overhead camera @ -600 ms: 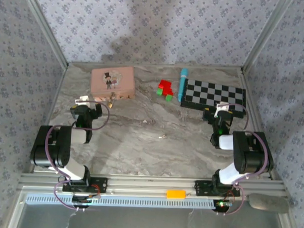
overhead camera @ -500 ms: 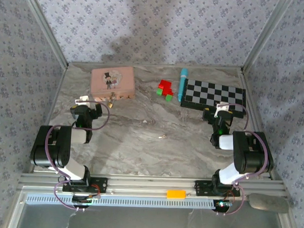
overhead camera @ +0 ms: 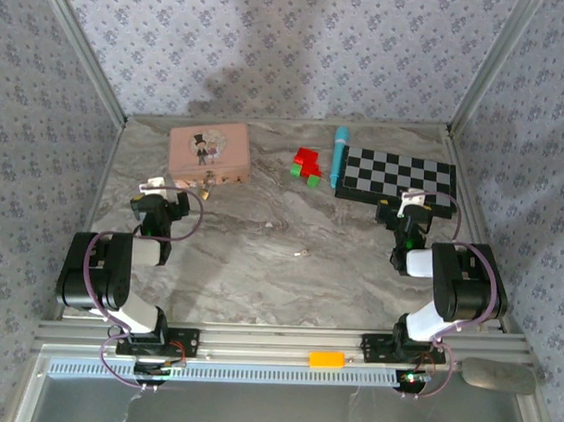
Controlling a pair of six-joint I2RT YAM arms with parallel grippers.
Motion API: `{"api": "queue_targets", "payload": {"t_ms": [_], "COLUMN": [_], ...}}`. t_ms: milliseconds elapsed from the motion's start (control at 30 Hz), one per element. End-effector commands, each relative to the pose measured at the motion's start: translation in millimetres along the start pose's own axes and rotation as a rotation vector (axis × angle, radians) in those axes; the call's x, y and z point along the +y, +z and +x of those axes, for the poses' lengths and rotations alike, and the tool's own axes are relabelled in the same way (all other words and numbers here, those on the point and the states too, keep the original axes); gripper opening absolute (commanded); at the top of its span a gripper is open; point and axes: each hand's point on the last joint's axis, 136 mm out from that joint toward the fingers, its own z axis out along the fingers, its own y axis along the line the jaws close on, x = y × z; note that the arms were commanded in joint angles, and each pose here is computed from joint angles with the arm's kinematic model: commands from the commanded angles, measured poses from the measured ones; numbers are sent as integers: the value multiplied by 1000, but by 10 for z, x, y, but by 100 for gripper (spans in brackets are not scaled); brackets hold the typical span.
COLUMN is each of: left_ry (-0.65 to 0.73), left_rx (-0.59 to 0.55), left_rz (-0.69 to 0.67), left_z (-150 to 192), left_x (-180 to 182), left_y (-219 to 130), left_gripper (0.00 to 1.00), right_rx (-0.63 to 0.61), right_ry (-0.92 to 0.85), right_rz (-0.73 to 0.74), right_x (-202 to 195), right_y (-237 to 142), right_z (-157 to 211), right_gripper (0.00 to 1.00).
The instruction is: Unlock a padlock with a key
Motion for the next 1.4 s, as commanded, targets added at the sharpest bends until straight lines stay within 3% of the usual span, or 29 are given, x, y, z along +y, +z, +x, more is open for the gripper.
{"api": "queue_targets", "payload": {"t_ms": [0, 600, 767, 967, 1200, 1367], "left_ry": [18, 28, 39, 32, -153, -410], "left_rx": [6, 15, 73, 48, 50, 136], "left_rz": [0, 19, -3, 7, 98, 213], "left_z": [19, -12, -174, -412, -661, -435], "left_x": [-14, -54, -42, -156, -339, -554], "left_y": [6, 5, -60, -286, -536, -641], "left_gripper": [100, 100, 100, 100, 100, 100], "right_rx": [-26, -58, -92, -81, 16, 211], "right_ry": [-8, -56, -94, -215, -238, -245], "right_rz": [14, -16, 32, 25, -174, -348], "right_x": [-9, 97, 107, 442, 1176, 1701], "right_y": [13, -79, -202, -337, -564, -827], "right_z": [-77, -126, -274, -614, -817, -664], "right_gripper": [99, 100, 100, 100, 100, 100]}}
